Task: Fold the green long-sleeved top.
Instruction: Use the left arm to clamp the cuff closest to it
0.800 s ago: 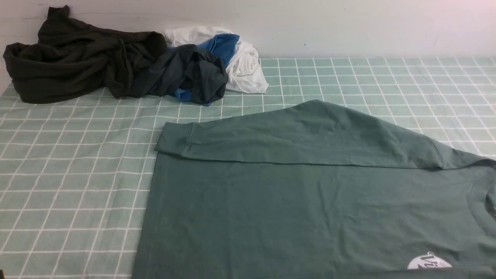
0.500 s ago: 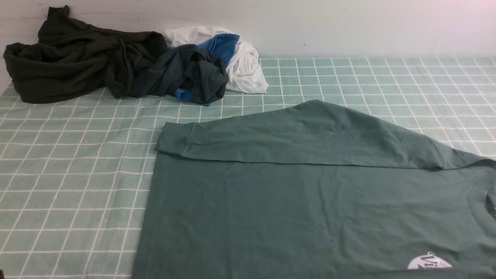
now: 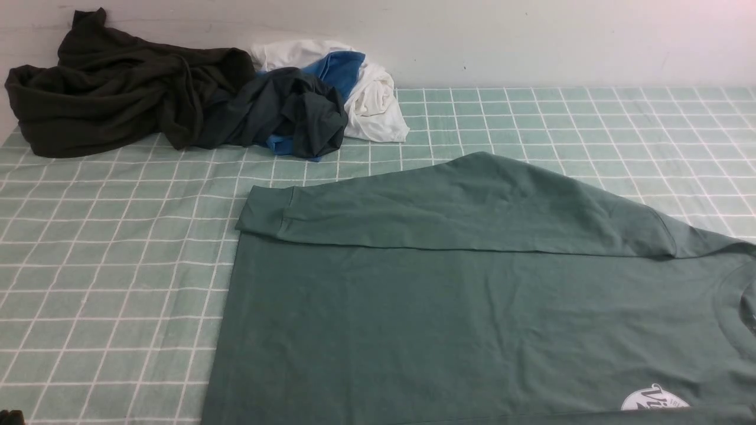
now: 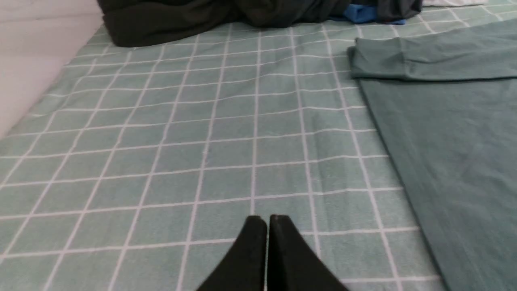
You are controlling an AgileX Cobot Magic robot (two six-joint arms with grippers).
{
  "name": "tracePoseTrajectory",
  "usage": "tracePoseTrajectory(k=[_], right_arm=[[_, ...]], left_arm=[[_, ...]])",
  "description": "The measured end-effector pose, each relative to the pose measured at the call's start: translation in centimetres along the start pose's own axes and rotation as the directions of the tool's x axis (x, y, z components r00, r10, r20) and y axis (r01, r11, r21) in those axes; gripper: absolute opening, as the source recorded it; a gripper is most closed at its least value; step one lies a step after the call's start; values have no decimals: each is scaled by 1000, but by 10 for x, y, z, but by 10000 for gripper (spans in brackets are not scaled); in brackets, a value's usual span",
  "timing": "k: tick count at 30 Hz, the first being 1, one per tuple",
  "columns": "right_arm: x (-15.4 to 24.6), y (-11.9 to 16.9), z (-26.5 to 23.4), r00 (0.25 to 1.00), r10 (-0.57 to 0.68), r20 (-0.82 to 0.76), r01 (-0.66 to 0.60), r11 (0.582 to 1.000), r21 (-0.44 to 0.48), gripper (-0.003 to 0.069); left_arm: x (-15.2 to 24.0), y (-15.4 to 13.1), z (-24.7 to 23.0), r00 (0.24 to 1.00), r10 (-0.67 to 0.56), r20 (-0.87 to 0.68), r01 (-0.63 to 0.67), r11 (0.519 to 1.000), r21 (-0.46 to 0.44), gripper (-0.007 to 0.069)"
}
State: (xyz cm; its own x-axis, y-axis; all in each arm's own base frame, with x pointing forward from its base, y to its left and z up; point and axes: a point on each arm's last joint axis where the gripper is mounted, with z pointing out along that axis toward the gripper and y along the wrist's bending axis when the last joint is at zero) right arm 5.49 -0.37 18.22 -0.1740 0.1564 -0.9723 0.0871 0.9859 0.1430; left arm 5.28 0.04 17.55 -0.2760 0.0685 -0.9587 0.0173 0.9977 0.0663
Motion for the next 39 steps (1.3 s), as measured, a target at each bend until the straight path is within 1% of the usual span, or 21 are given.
tracePoseTrajectory(k=[3, 7, 35, 39], right_arm=[[0, 0, 0, 1000, 0, 0, 0, 1000, 0, -14], [0, 0, 0, 1000, 0, 0, 0, 1000, 0, -14], [0, 0, 0, 1000, 8, 0, -8, 1000, -2, -14], [0, 0, 0, 1000, 8, 0, -8, 1000, -2, -14]], left_arm=[[0, -2, 0, 1000, 13, 3, -13, 999, 44, -3], [0, -3, 0, 1000, 17, 5, -18, 998, 61, -3], [0, -3, 0, 1000, 18, 5, -19, 998, 60, -3], [0, -4, 0, 1000, -10, 4, 9, 998, 70, -3]])
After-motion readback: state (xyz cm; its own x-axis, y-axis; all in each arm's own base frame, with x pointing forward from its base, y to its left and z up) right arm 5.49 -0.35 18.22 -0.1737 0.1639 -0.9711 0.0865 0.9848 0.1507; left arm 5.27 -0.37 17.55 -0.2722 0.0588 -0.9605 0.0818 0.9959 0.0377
